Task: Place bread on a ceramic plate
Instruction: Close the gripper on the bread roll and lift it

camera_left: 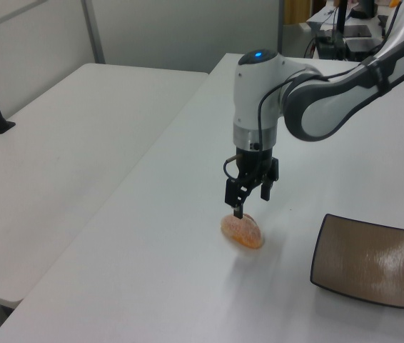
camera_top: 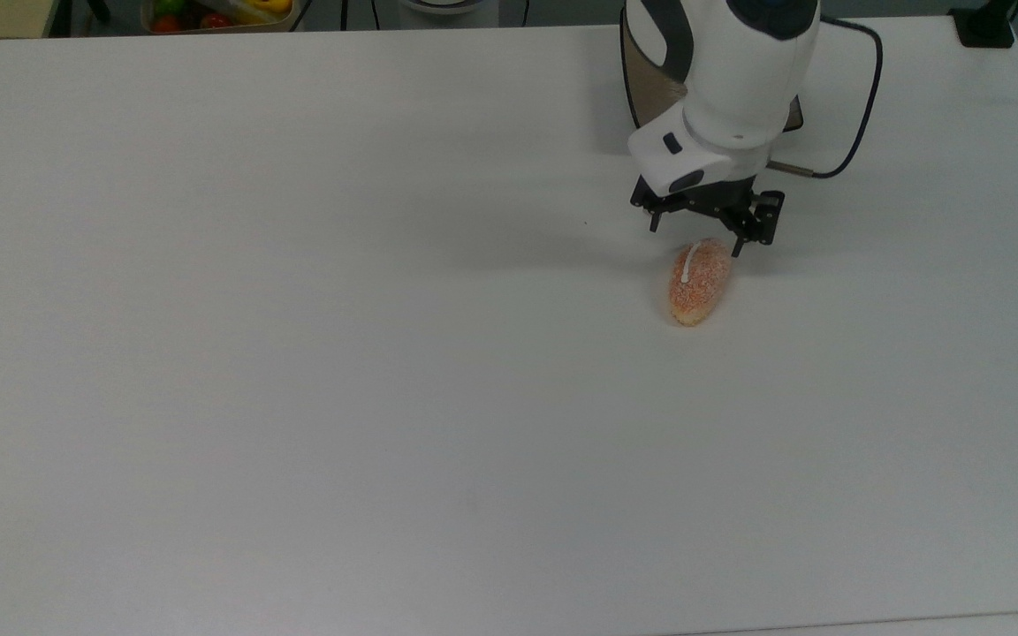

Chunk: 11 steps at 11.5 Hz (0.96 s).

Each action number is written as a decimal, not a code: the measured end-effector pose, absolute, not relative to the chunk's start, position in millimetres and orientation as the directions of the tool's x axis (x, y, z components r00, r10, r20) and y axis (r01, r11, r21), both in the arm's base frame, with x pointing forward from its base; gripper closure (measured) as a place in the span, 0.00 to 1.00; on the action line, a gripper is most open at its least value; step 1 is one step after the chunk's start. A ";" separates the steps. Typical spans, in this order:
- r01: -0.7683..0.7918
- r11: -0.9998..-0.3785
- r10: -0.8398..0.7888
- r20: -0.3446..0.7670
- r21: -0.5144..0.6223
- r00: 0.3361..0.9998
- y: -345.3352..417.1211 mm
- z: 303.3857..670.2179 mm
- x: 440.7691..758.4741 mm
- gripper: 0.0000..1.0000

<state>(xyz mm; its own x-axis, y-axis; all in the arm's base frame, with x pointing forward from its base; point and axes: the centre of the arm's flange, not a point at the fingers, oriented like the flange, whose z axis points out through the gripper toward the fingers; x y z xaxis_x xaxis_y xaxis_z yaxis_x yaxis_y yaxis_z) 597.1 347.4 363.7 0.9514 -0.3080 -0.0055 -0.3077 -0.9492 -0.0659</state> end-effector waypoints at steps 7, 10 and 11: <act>-0.317 -0.949 -0.316 0.021 0.002 0.948 365.8 315.6 612.4 0.04; -0.326 -0.946 -0.326 0.029 -0.006 0.945 368.1 319.9 614.0 0.51; -0.326 -0.945 -0.326 0.030 -0.007 0.945 368.3 320.9 614.5 0.54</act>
